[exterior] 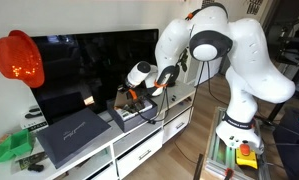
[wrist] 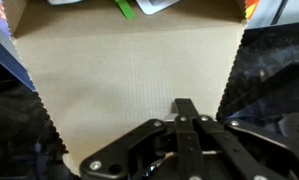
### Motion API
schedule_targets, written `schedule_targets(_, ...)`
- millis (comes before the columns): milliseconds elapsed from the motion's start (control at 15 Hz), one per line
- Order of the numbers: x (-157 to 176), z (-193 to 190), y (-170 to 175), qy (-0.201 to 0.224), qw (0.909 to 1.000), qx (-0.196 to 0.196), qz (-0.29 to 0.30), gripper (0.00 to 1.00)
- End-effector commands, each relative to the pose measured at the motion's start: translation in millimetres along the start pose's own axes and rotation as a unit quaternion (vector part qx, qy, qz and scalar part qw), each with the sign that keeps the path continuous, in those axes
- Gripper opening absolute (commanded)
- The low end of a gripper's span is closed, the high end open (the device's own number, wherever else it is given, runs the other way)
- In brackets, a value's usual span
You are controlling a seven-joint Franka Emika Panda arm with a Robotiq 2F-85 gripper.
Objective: Open the box in front of the TV
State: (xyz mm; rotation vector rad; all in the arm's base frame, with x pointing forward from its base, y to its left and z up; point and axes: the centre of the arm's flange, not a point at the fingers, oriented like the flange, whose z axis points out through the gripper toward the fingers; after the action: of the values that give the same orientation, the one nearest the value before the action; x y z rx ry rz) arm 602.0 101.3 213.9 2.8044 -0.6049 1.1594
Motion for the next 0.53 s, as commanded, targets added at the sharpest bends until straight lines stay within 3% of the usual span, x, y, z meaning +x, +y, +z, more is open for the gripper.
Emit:
schedule_targets(0,-28,30,4,0.047,0.9987,-0.016,0.011,0.00)
schedule_targets(467,-51,62,15,0.054,0.9969,-0.047,0.034,0.00)
